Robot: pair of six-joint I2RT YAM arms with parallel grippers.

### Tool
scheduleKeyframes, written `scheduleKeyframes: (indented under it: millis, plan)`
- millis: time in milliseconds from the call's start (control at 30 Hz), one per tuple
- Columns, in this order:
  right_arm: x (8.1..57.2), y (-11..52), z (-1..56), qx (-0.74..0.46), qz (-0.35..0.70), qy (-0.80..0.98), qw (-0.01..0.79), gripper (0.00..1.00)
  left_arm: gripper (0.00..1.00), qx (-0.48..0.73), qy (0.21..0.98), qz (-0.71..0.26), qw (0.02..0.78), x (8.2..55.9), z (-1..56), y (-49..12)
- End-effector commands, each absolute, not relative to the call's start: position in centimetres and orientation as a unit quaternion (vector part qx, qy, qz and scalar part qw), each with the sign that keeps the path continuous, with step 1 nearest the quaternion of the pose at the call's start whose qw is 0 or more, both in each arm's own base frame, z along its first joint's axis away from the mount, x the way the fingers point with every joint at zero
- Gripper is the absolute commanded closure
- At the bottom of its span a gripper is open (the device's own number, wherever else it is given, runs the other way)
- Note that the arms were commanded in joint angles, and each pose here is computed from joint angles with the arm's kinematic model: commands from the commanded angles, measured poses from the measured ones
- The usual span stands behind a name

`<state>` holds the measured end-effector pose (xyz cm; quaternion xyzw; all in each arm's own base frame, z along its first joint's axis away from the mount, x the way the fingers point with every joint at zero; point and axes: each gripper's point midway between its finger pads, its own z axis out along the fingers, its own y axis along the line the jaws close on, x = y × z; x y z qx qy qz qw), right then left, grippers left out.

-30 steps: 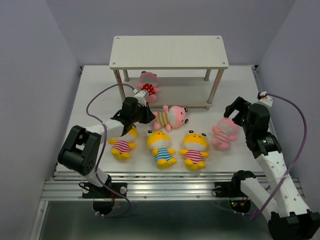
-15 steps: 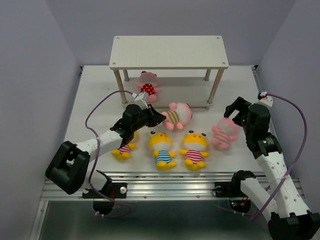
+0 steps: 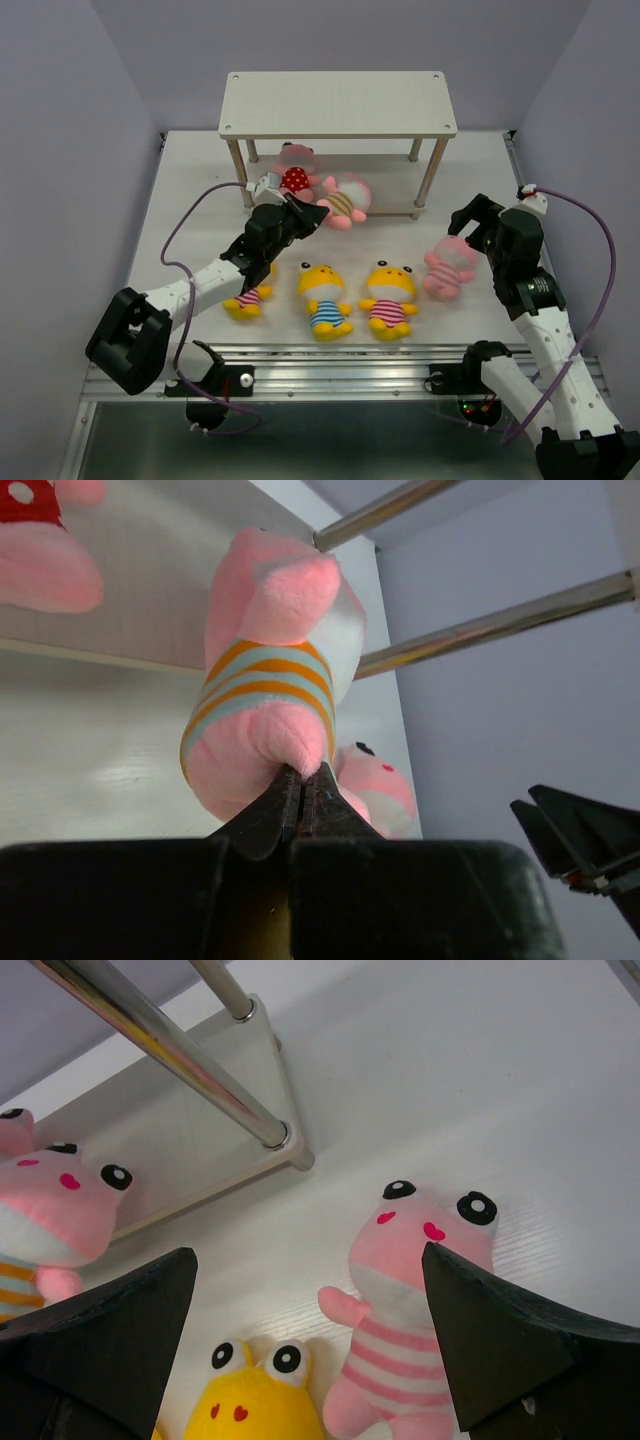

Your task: Place and organize the stuffed toys onto the shelf

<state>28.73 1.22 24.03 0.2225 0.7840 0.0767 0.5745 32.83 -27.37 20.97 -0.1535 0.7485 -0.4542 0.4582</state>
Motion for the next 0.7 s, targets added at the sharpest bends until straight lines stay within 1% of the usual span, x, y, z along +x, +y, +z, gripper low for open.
scheduleKeyframes:
  millis: [0,200,333,400,467,500,667]
  plan:
    - [29.1,1.4,26.3,0.216,0.090,0.762,0.604,0.00,1.00,-0.213,0.686,-0.482,0.502,35.2,26.2,-27.7]
    - [29.3,1.5,26.1,0.215,0.091,0.765,0.600,0.00,1.00,-0.267,0.665,-0.465,0.520,36.8,26.7,-28.9]
    - [29.3,1.6,26.2,0.213,0.094,0.765,0.601,0.00,1.00,-0.309,0.665,-0.445,0.514,38.1,24.5,-29.9]
    - [29.3,1.6,26.1,0.213,0.093,0.765,0.600,0.00,1.00,-0.336,0.655,-0.450,0.505,38.8,24.1,-30.1]
    - [29.2,1.6,26.0,0.212,0.094,0.765,0.601,0.00,1.00,-0.340,0.657,-0.451,0.500,39.6,23.4,-31.1]
    - [29.2,1.6,26.1,0.212,0.094,0.765,0.601,0.00,1.00,-0.343,0.664,-0.443,0.496,40.0,22.2,-31.4]
    - [29.1,1.6,26.2,0.210,0.095,0.764,0.602,0.00,1.00,-0.386,0.655,-0.431,0.486,40.9,20.1,-31.5]
